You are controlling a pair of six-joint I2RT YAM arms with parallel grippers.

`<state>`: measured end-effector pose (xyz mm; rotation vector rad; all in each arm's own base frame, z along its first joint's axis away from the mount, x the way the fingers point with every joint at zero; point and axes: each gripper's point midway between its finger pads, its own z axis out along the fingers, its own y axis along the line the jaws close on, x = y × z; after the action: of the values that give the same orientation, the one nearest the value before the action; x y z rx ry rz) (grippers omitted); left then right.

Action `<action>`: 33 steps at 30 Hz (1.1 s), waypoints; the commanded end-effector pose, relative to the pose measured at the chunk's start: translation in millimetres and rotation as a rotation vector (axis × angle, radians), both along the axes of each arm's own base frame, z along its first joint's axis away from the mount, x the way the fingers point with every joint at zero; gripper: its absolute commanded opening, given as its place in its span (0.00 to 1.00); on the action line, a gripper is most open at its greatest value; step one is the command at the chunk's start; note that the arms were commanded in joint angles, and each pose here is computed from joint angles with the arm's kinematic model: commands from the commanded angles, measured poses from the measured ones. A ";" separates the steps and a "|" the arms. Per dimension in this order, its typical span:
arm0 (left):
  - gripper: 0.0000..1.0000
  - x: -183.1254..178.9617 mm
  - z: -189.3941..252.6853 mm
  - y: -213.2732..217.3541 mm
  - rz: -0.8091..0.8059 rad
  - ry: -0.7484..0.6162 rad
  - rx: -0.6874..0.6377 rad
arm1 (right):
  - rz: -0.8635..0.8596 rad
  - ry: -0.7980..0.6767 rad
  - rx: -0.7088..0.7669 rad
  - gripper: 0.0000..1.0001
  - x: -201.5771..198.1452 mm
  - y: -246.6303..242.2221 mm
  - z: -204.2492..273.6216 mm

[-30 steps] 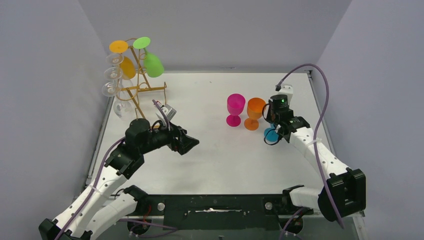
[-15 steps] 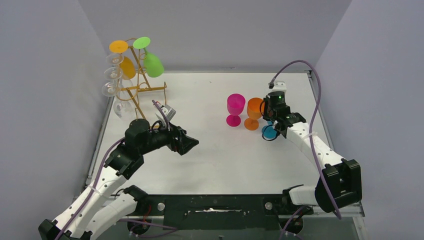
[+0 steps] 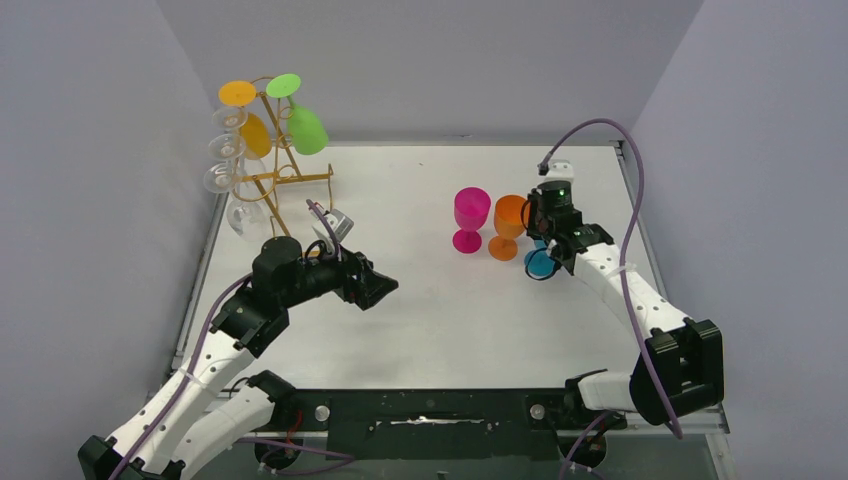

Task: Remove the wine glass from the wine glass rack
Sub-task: Place the wine glass at the center of the board, then pick up the wine glass from the wine rack.

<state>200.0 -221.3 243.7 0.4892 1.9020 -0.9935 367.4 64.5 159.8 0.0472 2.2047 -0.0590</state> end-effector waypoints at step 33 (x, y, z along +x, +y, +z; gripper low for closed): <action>0.87 92.3 122.0 2.4 0.139 -0.135 0.158 | 0.184 -0.371 0.646 0.68 -68.0 62.7 134.9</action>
<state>262.3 -235.9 324.7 0.5397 1.9229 -0.8370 307.5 107.9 258.6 0.1761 1.9213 0.4926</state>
